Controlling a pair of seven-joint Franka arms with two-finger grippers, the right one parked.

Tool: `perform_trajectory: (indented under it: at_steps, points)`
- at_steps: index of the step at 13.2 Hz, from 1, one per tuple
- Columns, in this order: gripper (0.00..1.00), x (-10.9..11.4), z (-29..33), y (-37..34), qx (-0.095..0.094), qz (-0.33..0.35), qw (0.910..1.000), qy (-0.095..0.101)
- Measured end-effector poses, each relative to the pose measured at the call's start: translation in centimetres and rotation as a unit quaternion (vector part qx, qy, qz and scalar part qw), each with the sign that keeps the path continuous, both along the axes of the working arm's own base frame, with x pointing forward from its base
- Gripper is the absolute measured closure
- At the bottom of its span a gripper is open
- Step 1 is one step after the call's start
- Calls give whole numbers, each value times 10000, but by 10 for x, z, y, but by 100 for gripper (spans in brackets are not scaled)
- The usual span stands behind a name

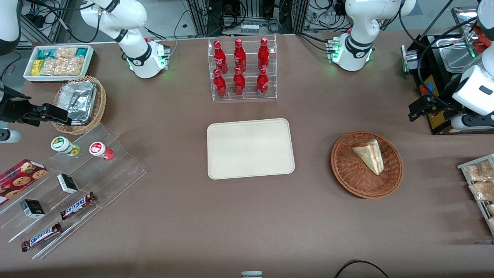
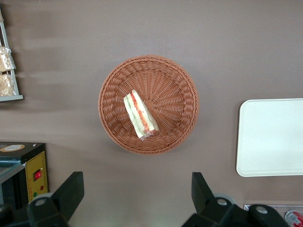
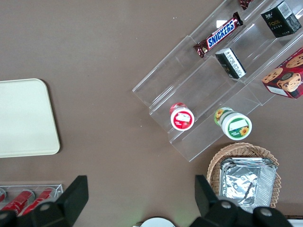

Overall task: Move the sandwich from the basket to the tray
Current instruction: 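Lower the left gripper over the sandwich in the wicker basket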

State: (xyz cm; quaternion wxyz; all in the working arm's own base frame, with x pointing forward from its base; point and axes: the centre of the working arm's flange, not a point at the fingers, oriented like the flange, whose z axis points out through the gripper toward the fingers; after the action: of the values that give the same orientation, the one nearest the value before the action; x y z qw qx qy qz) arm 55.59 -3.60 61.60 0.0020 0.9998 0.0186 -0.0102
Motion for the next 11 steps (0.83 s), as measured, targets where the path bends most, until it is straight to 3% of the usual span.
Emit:
perform_trajectory:
  at_steps: [4,7,11]
  points:
    - [0,0,-4,1,8,5,9999,116]
    - [0,11,-33,3,120,3,9996,241]
    - [0,26,-115,4,144,15,9998,149]
